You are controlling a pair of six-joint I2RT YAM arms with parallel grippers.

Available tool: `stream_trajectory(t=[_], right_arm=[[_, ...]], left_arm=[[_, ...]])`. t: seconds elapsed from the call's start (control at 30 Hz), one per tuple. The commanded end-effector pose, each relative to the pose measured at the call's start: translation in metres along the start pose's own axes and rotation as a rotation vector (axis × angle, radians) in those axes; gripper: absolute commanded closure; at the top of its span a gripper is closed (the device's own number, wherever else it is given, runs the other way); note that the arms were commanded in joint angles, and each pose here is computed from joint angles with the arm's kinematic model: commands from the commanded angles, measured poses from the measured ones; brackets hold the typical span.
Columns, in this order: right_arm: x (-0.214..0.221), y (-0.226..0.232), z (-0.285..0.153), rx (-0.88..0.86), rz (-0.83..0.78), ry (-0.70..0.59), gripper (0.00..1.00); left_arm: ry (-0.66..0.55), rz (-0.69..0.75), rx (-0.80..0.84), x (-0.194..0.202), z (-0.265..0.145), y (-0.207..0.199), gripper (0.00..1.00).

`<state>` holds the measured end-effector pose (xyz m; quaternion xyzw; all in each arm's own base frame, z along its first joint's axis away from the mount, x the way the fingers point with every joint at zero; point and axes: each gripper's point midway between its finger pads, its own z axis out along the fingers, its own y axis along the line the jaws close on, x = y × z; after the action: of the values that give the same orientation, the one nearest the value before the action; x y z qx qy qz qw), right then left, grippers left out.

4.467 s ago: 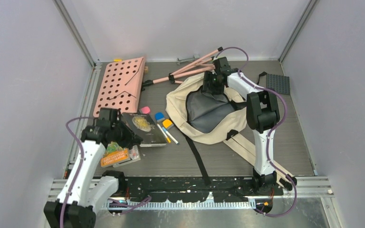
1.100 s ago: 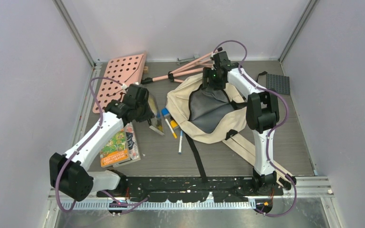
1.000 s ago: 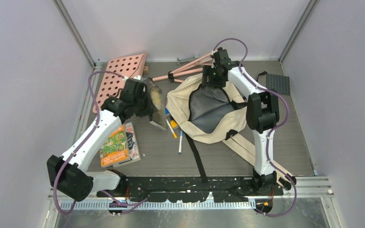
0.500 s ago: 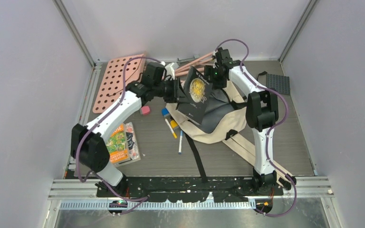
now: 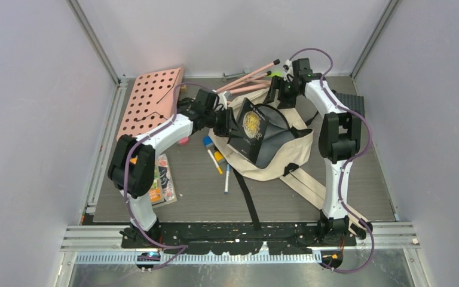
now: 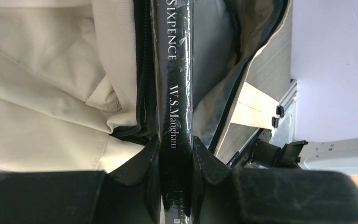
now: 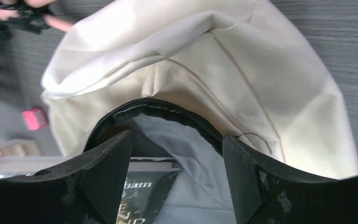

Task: Pack the student bag
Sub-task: Pick up the book from the center of the board.

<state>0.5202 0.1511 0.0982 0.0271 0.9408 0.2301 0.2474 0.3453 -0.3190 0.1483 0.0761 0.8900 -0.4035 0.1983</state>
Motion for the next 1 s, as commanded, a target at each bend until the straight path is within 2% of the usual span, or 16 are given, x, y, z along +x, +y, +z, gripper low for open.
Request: stream_trajectory(t=[0.0, 0.13, 0.27, 0.43, 0.7, 0.87, 0.97], right_arm=[[-0.014, 0.058, -0.052, -0.298, -0.047, -0.039, 0.23], [0.002, 0.087, -0.078, -0.483, -0.077, -0.001, 0.23], [0.016, 0.099, -0.096, -0.567, -0.113, 0.01, 0.23], [0.02, 0.102, -0.112, -0.592, -0.2, -0.039, 0.22], [0.0, 0.09, -0.153, -0.559, -0.206, -0.118, 0.21], [0.016, 0.083, -0.164, -0.541, -0.249, -0.039, 0.21], [0.026, 0.092, -0.172, -0.603, -0.235, -0.005, 0.2]], left_arm=[[-0.084, 0.135, 0.26, -0.039, -0.016, -0.051, 1.0], [-0.046, 0.146, 0.331, -0.043, -0.02, -0.055, 1.0], [0.017, 0.158, 0.381, -0.04, -0.027, -0.057, 1.0], [0.091, 0.196, 0.445, -0.03, -0.043, -0.071, 1.0], [0.148, 0.197, 0.516, -0.021, -0.069, -0.094, 1.0], [0.143, 0.216, 0.545, -0.02, -0.083, -0.107, 1.0], [0.156, 0.213, 0.565, -0.019, -0.084, -0.111, 1.0]])
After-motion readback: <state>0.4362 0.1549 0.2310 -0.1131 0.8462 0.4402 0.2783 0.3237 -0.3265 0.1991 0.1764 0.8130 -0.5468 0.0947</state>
